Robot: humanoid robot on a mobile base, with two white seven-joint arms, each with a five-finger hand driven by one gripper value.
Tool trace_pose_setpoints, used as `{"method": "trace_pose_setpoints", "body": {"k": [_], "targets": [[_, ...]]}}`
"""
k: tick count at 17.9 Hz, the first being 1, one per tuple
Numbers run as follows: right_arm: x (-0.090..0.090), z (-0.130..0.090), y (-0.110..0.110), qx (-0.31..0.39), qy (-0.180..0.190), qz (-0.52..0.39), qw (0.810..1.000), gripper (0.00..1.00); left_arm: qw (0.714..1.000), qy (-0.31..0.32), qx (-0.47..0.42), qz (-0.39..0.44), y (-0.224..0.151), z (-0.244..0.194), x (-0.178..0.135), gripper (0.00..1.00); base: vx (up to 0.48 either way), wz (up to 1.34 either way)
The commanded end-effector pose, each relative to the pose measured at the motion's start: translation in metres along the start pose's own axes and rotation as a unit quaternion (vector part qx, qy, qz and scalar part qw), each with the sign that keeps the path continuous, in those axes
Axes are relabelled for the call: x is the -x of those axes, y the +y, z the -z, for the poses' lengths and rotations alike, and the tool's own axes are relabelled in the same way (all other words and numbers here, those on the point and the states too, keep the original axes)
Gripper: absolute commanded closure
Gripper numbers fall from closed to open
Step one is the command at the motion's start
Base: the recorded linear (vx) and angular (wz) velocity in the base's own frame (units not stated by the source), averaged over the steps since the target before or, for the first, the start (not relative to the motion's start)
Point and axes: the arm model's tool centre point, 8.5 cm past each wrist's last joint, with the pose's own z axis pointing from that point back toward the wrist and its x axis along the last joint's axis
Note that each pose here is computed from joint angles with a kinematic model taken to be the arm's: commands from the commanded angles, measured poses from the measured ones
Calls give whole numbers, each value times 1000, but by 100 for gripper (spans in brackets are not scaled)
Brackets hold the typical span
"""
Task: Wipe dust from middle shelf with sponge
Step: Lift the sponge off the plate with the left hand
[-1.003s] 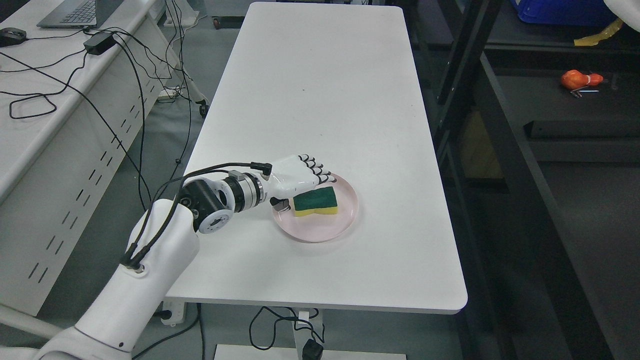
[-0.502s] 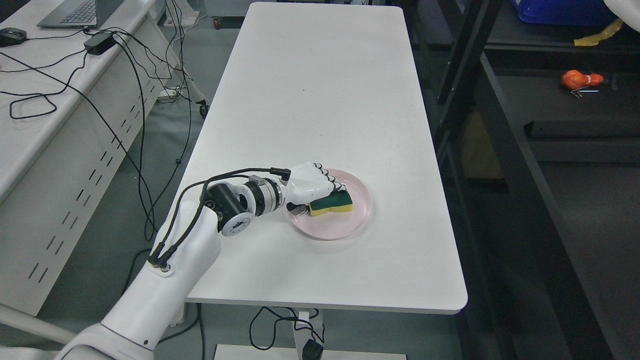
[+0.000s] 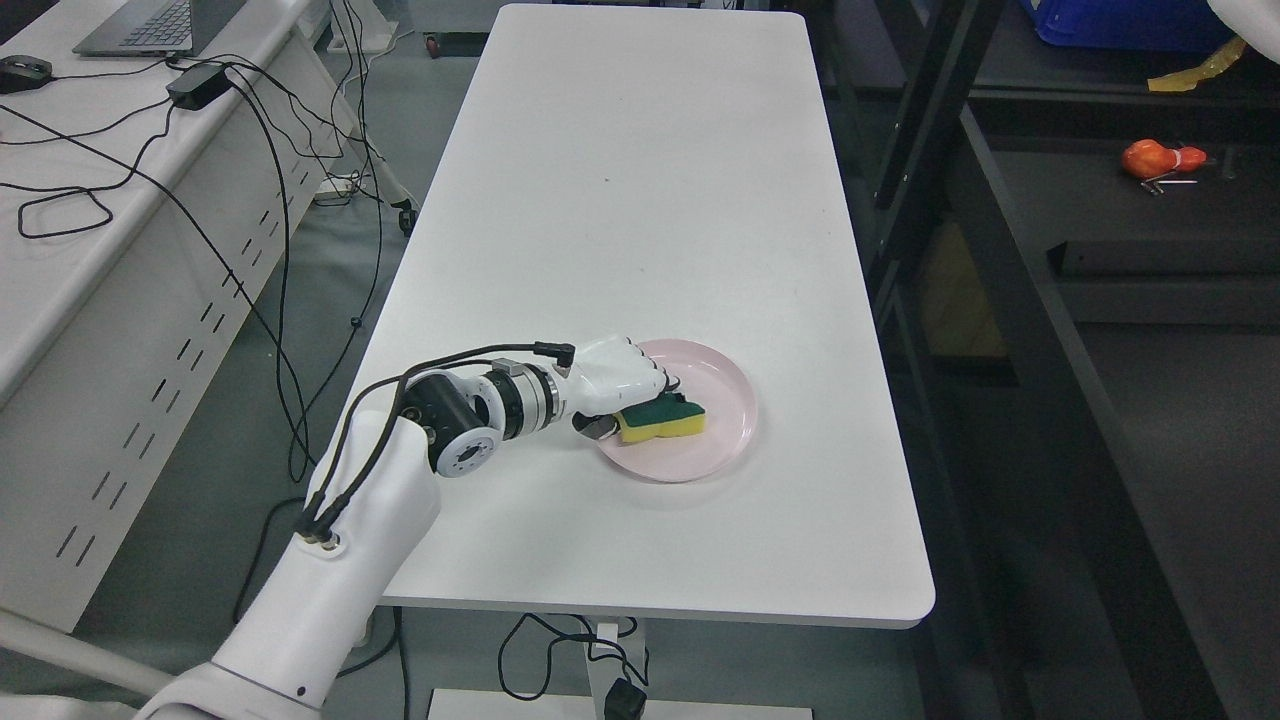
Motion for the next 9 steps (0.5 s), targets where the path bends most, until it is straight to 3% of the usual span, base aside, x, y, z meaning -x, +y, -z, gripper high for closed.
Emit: {"method": "trace_pose_setpoints", "body": {"k": [1, 4, 7, 9], "targets": [[-10, 0, -10, 8, -11, 1, 1000, 0, 987, 13, -101, -124, -13, -43, 40, 97, 0, 0], [-10, 0, -10, 8, -11, 1, 1000, 0, 974, 24, -153, -166, -10, -66, 57, 100, 0, 0], [-10, 0, -10, 8, -11, 1, 1000, 0, 961, 29, -228, -152, 34, -94, 74, 100, 0, 0], [-10, 0, -10, 8, -11, 1, 1000, 0, 951, 8, -278, -133, 64, -107, 64, 100, 0, 0]]}}
